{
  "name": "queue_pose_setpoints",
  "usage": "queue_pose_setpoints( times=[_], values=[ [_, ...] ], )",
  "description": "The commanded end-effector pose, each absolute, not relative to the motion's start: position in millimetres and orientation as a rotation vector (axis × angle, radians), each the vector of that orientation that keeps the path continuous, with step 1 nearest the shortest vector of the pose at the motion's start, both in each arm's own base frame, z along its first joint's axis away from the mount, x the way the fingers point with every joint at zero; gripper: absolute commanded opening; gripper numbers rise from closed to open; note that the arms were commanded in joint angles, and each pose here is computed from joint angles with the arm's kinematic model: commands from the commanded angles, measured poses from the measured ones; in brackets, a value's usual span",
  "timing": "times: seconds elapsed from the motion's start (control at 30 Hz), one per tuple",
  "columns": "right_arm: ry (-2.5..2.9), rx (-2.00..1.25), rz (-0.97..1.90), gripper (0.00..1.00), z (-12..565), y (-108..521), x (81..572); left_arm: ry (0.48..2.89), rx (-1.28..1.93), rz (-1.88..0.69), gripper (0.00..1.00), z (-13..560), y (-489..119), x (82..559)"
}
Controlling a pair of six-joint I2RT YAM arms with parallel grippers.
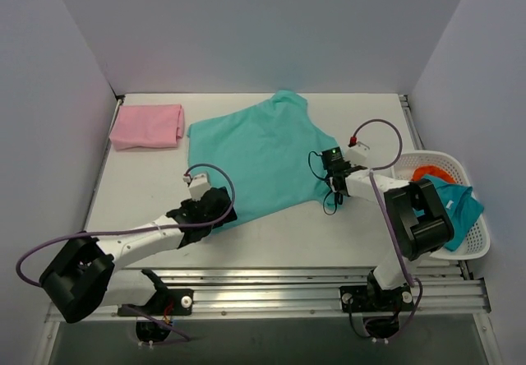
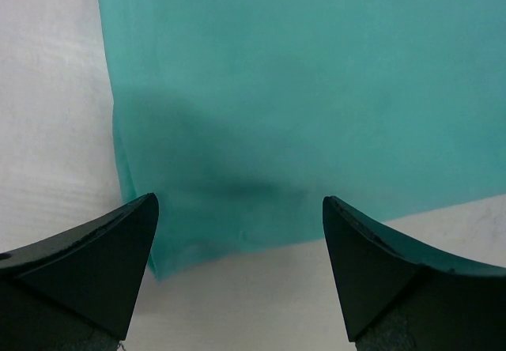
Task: Fold and stack the t-shirts
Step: Flatten the tshirt out
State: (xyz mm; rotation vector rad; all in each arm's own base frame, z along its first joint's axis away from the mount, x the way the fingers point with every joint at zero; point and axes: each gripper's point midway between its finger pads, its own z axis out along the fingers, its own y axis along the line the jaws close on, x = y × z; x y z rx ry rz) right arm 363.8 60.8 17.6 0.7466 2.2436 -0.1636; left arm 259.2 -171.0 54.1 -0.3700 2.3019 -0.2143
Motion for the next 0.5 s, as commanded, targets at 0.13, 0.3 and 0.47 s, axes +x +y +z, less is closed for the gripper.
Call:
queue_pose_setpoints(
  times=[0.13, 0.3, 0.47],
  values=[
    [2.205, 0.78, -0.132, 0.0, 29.7, 53.4, 359.3, 2.336, -0.52, -0.319, 0.94, 56.6, -184.7, 208.8],
    [2.194, 0.794, -0.109, 0.0, 30.2, 50.4, 354.8, 2.328, -0.574, -0.236, 0.94, 48.0, -167.3, 185.5],
    [2.199, 0.79, -0.112, 0.0, 31.7, 48.9, 352.5, 2.264, -0.652, -0.342, 0.96, 57.8, -160.9, 178.5]
  ],
)
